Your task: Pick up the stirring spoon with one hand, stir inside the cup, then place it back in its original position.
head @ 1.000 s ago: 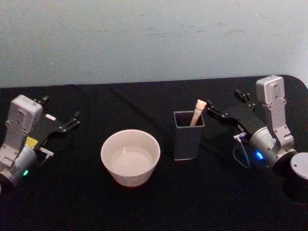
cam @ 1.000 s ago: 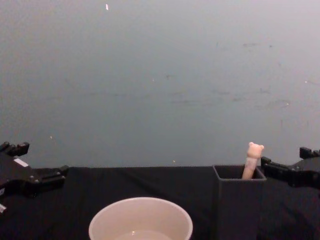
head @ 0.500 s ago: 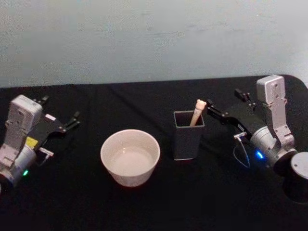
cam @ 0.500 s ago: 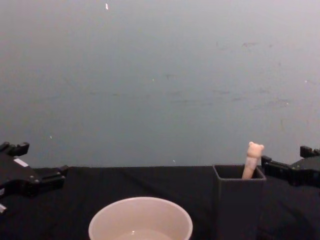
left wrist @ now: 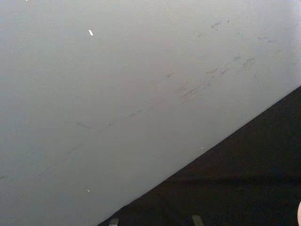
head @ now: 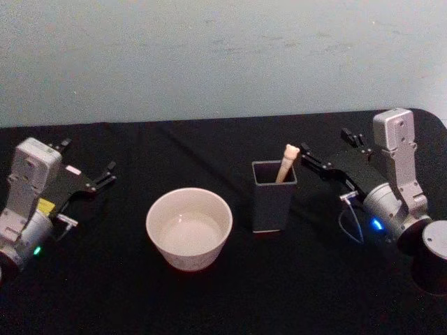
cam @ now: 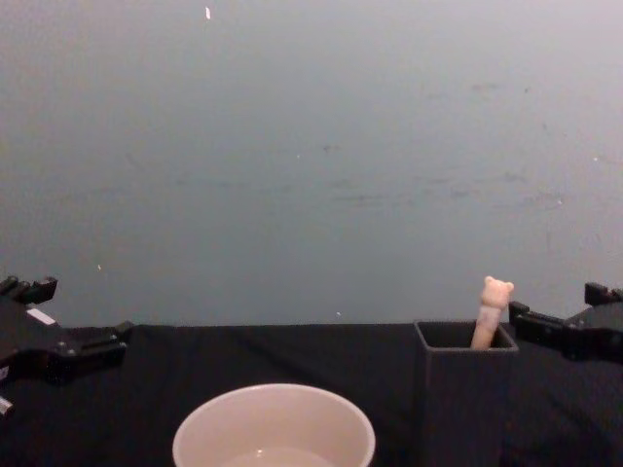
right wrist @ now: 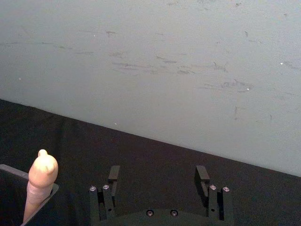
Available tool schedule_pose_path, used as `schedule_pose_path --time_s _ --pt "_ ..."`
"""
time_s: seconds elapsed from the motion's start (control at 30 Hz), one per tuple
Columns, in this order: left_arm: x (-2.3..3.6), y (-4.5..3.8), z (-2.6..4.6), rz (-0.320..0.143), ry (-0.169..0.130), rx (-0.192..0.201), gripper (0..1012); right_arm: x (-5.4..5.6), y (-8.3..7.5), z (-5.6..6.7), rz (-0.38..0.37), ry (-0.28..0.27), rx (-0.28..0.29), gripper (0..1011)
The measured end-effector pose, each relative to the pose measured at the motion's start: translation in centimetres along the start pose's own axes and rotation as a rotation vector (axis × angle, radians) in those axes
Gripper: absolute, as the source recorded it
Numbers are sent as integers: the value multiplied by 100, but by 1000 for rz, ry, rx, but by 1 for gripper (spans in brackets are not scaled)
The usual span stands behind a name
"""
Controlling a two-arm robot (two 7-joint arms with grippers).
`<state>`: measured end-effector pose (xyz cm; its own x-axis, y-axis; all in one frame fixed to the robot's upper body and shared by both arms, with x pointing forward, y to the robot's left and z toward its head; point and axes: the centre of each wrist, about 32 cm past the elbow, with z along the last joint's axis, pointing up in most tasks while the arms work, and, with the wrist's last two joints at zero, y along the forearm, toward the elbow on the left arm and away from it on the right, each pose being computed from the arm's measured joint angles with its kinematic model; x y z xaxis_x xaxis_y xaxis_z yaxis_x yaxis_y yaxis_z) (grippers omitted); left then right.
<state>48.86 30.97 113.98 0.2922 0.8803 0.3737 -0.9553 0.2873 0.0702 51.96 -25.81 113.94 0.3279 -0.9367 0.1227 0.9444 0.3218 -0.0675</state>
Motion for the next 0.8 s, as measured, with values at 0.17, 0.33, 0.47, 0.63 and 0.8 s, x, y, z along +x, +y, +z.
schedule_pose_path --time_s 0.17,0.33,0.47,0.63,0.8 --pt "0 0 0 0 0 0 1001 0 0 1 0 0 1 1002" --pt "0 0 0 0 0 0 1001 0 0 2 0 1 1 1003" --pt "0 0 0 0 0 0 1001 0 0 1 0 1 1 1003" --pt "0 0 0 0 0 0 1001 0 0 1 0 1 1 1003" --pt "0 0 0 0 0 0 1001 0 0 2 0 1 1 1003"
